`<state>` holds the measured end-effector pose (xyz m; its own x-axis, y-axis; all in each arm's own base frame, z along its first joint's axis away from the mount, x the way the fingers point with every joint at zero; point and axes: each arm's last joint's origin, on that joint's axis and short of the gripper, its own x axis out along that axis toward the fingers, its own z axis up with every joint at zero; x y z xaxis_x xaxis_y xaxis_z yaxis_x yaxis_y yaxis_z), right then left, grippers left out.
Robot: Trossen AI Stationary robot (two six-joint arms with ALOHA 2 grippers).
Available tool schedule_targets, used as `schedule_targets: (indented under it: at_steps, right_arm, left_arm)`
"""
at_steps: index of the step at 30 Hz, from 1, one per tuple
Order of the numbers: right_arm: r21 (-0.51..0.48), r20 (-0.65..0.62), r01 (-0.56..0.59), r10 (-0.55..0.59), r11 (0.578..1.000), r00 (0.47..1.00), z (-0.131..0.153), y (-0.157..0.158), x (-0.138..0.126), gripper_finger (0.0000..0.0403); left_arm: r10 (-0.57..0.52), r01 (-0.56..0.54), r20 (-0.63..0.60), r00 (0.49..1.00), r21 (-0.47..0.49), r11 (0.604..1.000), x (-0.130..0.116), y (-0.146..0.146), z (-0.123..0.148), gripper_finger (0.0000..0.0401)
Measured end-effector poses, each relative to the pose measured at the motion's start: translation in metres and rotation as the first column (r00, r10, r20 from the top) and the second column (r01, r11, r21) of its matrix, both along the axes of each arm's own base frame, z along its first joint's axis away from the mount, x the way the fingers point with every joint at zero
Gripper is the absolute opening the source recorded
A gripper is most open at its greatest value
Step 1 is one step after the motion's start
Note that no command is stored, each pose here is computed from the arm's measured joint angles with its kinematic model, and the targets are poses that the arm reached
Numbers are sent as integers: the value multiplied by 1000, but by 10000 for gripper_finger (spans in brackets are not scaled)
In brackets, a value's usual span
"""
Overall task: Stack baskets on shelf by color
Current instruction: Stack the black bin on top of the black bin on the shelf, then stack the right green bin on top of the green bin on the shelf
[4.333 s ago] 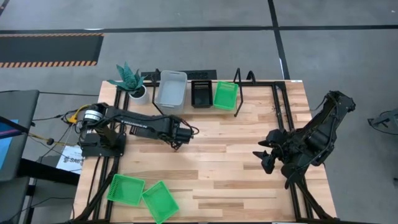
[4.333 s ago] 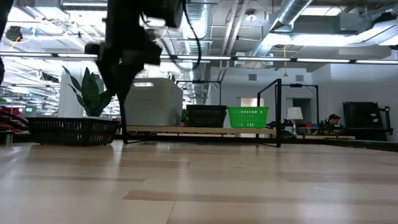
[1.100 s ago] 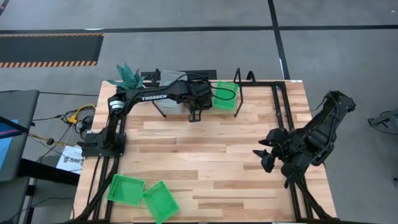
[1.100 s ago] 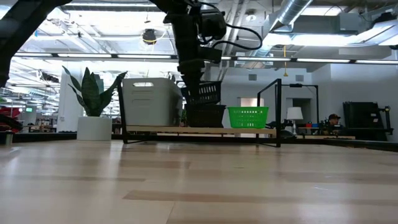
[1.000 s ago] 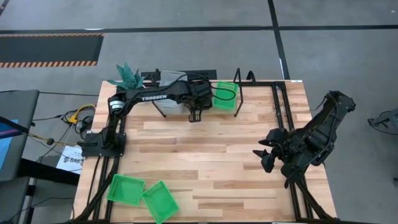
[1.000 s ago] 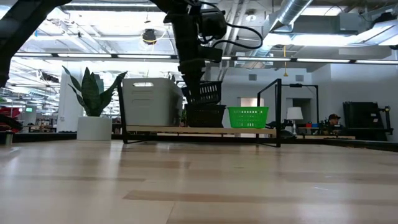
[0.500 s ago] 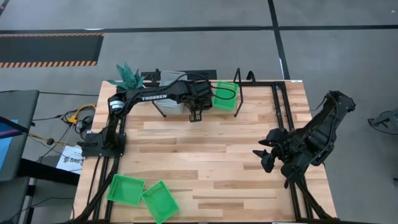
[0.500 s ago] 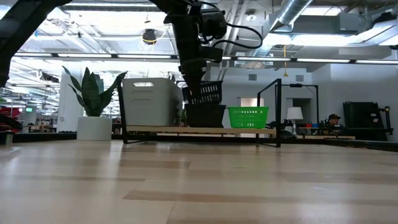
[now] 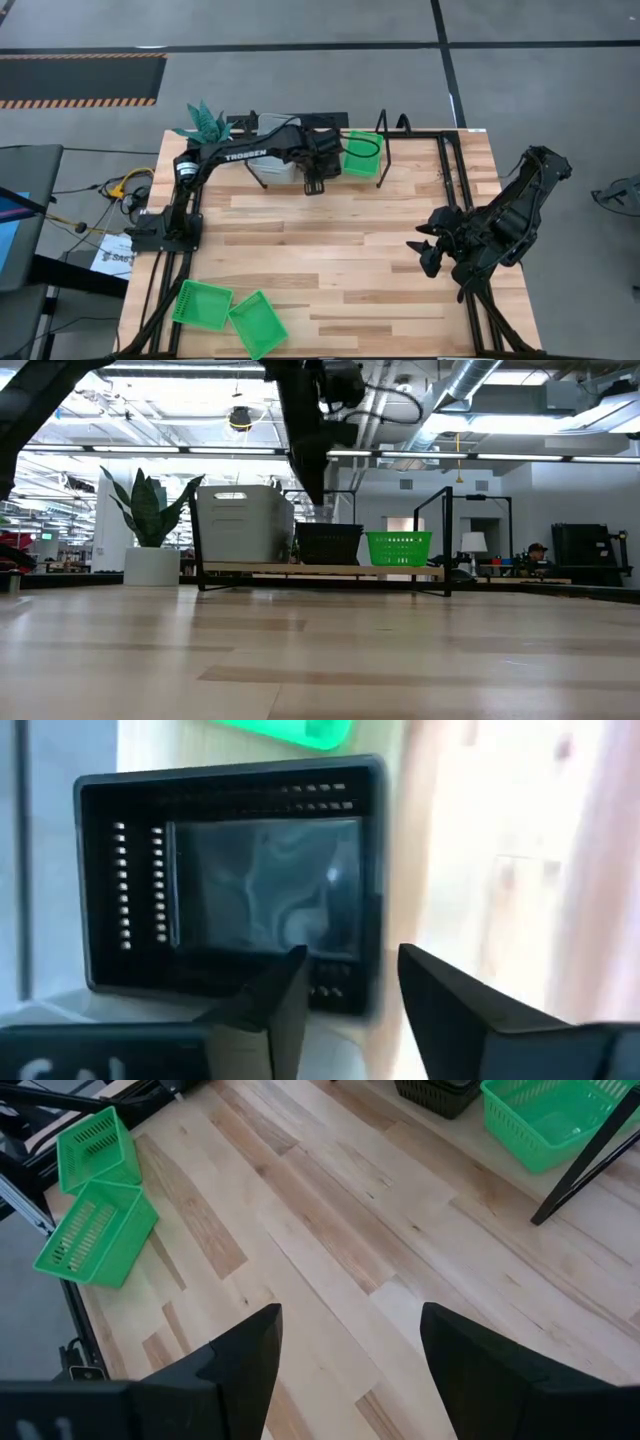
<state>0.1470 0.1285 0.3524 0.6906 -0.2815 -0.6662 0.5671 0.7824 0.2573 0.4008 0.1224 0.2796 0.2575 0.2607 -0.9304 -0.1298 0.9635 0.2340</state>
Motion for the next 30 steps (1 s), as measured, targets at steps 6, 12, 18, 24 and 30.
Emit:
schedule_targets:
  at_steps: [6,12,18,24,30]
  right_arm:
    - [0,0,0,0,1000,1000,0,0,0,264]
    - [-1,-1,-1,1,1000,1000,0,0,0,264]
    - [4,0,-2,2,1000,1000,0,0,0,264]
    - [-4,-2,-11,11,1000,1000,0,0,0,264]
    - [-5,0,-19,19,1000,1000,0,1,1,264]
  left_arm:
    - [57,-62,-33,998,-216,974,-17,-28,55,164]
    - [156,-153,-30,987,-442,884,-33,-93,92,164]
    - [147,-133,18,989,-339,931,-57,-184,108,164]
    - [183,-160,65,981,-268,950,-84,-264,104,164]
    - [316,-308,-13,949,-258,916,-103,-304,76,164]
